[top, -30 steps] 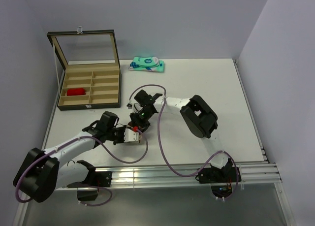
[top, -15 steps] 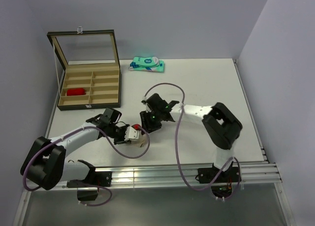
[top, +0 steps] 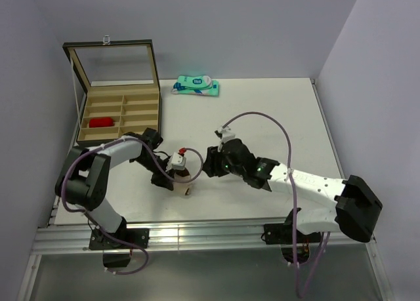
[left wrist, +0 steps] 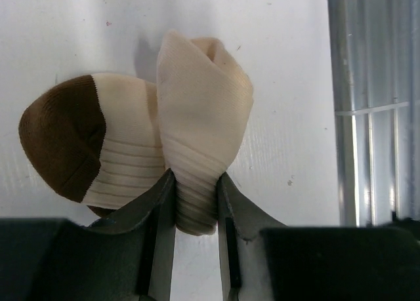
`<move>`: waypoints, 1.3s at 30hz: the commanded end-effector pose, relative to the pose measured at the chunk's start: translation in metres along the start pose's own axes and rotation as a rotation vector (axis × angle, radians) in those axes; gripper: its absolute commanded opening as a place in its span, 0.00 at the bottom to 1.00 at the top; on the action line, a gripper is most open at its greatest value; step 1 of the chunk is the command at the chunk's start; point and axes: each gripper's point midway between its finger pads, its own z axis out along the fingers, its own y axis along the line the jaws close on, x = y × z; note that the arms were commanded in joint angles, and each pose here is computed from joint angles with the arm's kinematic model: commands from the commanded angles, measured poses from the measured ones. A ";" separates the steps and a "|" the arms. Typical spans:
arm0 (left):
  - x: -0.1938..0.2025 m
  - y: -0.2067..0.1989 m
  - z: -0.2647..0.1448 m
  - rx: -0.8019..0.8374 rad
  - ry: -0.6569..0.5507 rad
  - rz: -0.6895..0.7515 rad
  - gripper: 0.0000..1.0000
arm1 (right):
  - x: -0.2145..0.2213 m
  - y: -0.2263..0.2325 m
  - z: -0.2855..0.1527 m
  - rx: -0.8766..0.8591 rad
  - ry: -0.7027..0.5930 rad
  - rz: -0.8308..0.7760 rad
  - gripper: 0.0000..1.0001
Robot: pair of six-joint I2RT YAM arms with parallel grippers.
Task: Roll the socks
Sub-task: Roll the sock at the center of the board.
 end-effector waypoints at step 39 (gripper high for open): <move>0.015 -0.001 0.001 0.325 0.107 -0.396 0.01 | 0.095 0.089 0.084 0.074 0.072 -0.749 0.50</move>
